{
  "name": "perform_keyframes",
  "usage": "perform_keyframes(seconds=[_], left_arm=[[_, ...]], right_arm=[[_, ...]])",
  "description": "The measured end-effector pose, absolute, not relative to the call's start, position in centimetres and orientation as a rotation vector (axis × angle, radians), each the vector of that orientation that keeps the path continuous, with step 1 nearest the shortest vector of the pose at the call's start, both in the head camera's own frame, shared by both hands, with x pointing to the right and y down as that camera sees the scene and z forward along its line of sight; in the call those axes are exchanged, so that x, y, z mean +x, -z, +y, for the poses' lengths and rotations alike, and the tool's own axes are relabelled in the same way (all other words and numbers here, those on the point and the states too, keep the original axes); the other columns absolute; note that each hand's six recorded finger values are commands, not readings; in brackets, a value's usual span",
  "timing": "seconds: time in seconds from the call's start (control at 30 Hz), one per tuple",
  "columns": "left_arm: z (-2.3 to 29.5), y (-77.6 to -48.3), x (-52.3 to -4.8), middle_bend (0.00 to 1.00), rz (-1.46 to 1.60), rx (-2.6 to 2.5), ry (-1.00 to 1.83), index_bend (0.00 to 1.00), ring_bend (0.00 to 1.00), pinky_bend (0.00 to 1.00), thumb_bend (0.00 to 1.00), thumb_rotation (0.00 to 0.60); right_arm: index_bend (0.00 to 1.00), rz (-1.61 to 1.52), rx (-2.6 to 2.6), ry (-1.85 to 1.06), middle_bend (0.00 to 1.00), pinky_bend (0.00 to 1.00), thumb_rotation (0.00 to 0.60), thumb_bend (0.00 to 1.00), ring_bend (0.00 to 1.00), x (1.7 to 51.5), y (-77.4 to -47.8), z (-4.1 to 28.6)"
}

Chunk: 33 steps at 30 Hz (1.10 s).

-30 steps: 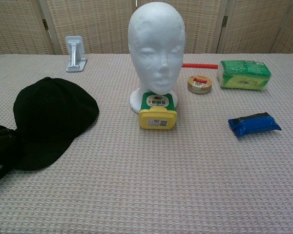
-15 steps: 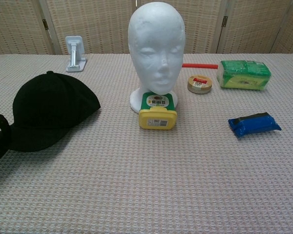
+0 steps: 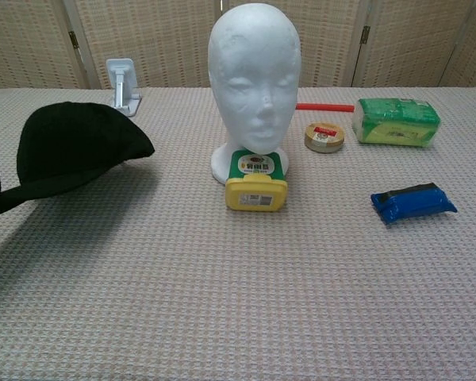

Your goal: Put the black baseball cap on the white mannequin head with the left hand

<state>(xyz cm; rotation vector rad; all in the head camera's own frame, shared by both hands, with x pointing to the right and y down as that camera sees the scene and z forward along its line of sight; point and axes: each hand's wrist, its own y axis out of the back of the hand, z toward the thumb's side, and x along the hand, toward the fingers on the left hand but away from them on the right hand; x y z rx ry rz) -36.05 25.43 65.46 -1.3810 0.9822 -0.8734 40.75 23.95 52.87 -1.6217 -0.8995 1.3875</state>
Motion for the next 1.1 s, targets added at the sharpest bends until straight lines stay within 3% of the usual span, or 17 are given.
perform_keyframes(seconds=[1.1], left_arm=[[20.7,-59.5,-38.3,0.76,1.008,-1.078,0.691,0.75,0.57,0.73,0.4,0.6]], right_arm=[[0.0,-0.887,-1.628,-1.413,0.0,0.0,0.6,0.19,0.0,40.8,-53.2,23.9]])
